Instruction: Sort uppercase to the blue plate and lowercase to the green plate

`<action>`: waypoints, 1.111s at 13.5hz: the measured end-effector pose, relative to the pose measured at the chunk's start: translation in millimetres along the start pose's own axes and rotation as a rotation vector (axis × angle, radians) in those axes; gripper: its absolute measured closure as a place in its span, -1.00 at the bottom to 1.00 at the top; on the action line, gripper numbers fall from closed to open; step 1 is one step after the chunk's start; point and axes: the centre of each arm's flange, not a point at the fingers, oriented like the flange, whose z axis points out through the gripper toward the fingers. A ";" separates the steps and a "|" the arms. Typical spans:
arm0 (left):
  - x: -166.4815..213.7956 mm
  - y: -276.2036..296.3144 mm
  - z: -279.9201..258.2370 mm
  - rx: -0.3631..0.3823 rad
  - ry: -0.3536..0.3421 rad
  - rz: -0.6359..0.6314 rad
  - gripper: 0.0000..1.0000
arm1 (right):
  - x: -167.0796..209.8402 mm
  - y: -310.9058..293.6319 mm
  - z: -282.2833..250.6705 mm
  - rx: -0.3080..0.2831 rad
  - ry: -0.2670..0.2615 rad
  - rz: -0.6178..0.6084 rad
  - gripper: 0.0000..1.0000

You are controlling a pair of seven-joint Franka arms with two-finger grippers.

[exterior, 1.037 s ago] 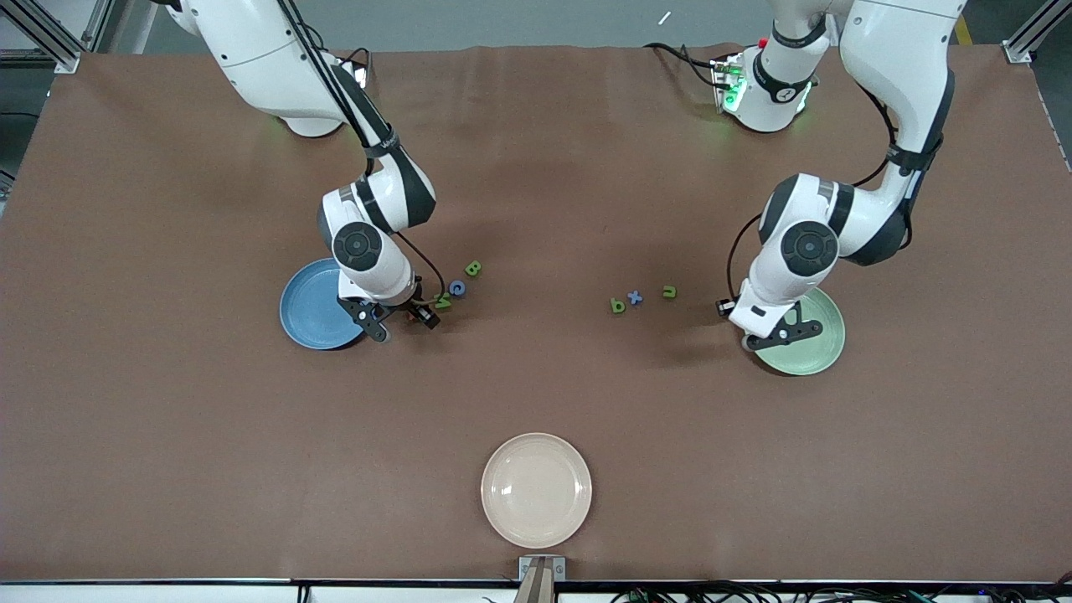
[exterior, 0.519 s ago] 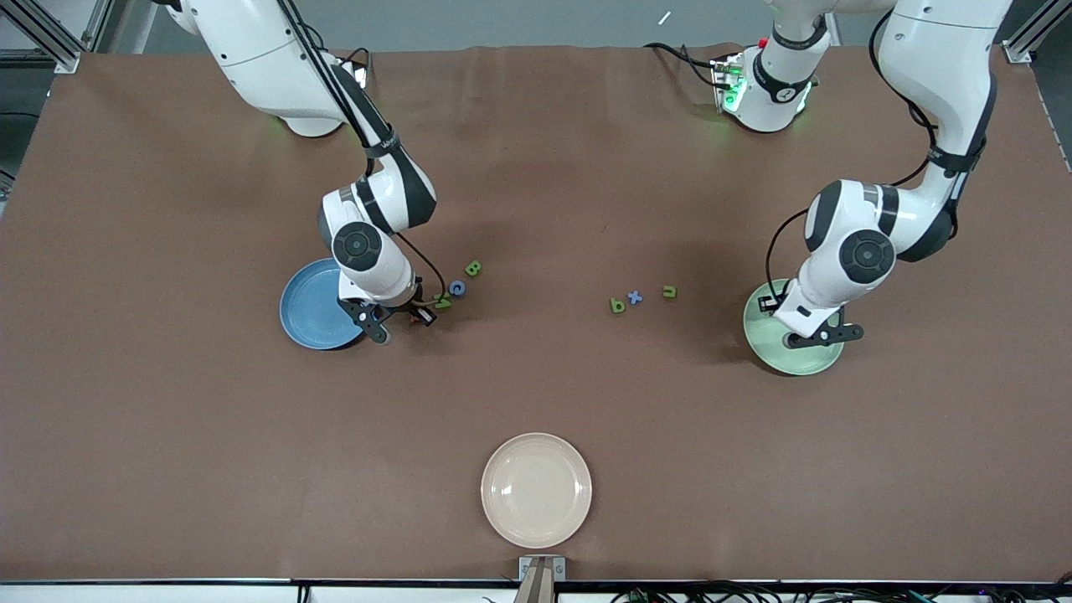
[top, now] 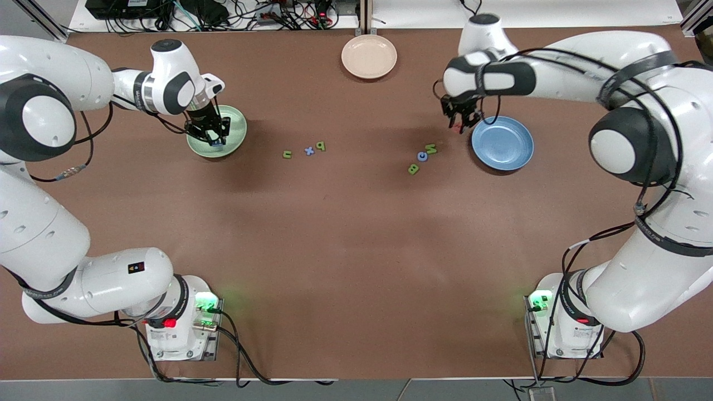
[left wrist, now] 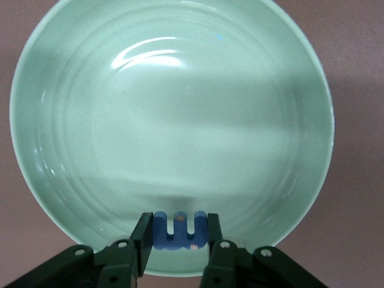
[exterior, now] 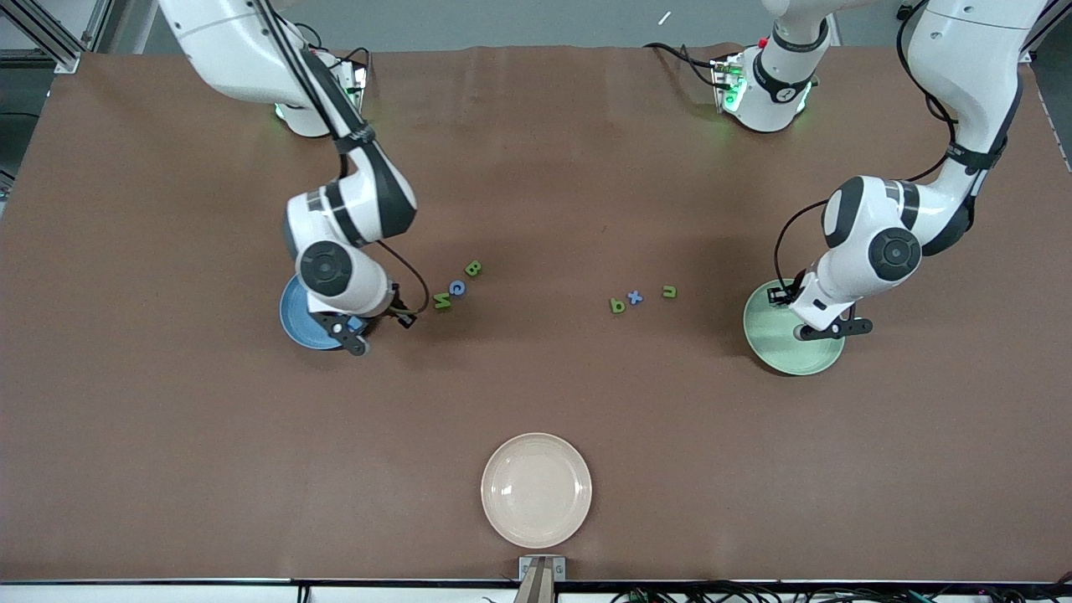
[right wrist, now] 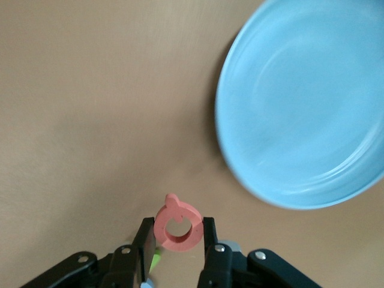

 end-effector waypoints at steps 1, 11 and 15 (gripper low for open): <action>-0.9 0.4 1.0 0.000 -0.001 0.002 0.20 | 16.3 16.2 -9.2 0.002 -0.007 -0.030 0.28; -11.1 2.8 12.9 0.008 0.000 0.026 0.06 | 53.9 113.7 74.4 0.101 0.080 -0.106 0.28; -0.9 4.9 -4.2 0.003 0.041 0.026 -0.78 | 53.1 114.9 78.9 0.091 0.071 -0.105 0.28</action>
